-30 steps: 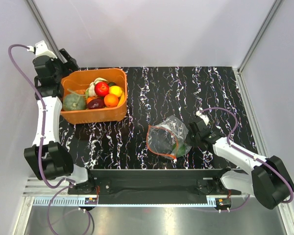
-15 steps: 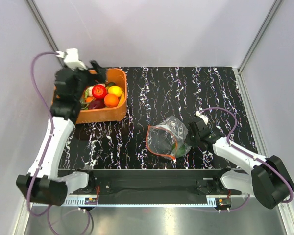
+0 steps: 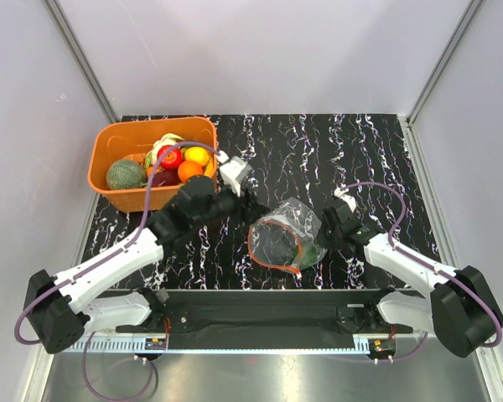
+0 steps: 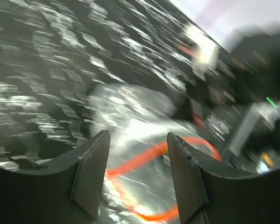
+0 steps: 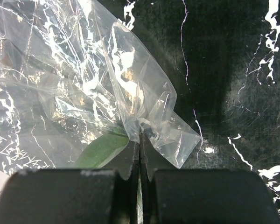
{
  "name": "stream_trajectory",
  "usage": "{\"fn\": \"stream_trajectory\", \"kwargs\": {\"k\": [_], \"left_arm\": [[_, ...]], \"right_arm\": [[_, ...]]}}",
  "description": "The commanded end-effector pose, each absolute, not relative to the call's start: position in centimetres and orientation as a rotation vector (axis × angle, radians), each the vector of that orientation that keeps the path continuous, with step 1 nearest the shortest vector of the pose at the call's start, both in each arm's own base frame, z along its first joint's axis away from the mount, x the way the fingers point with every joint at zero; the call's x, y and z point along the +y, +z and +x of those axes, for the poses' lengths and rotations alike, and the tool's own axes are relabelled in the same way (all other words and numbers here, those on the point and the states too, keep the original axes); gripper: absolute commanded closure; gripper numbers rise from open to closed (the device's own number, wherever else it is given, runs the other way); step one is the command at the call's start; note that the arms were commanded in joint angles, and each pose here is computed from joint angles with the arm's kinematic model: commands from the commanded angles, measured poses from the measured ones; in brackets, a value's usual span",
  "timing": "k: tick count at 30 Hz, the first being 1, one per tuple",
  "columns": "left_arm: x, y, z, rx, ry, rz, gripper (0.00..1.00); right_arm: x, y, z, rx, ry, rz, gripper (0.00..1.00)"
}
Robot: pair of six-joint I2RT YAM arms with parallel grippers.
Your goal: Open the zip-top bag and remove the fake food
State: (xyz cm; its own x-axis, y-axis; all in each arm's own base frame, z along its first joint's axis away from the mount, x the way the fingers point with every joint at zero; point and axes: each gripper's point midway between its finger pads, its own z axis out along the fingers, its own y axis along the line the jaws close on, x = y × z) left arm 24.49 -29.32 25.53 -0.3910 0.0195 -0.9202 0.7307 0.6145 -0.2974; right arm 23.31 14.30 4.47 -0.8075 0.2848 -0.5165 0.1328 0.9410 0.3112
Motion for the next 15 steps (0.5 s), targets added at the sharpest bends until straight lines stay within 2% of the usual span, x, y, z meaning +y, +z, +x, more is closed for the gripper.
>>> {"fn": "stream_trajectory", "kwargs": {"k": [1,9,15], "left_arm": [[-32.6,28.0,21.3,1.684,-1.033,0.688,0.44],[-33.9,25.1,16.8,1.703,-1.208,0.746,0.48],[-35.1,20.4,15.0,1.813,-1.244,0.849,0.49]], "right_arm": [[14.5,6.1,24.5,2.462,0.360,0.296,1.00],[14.2,6.3,24.2,2.459,0.351,0.308,1.00],[14.1,6.3,24.1,2.460,0.352,0.311,1.00]]}}
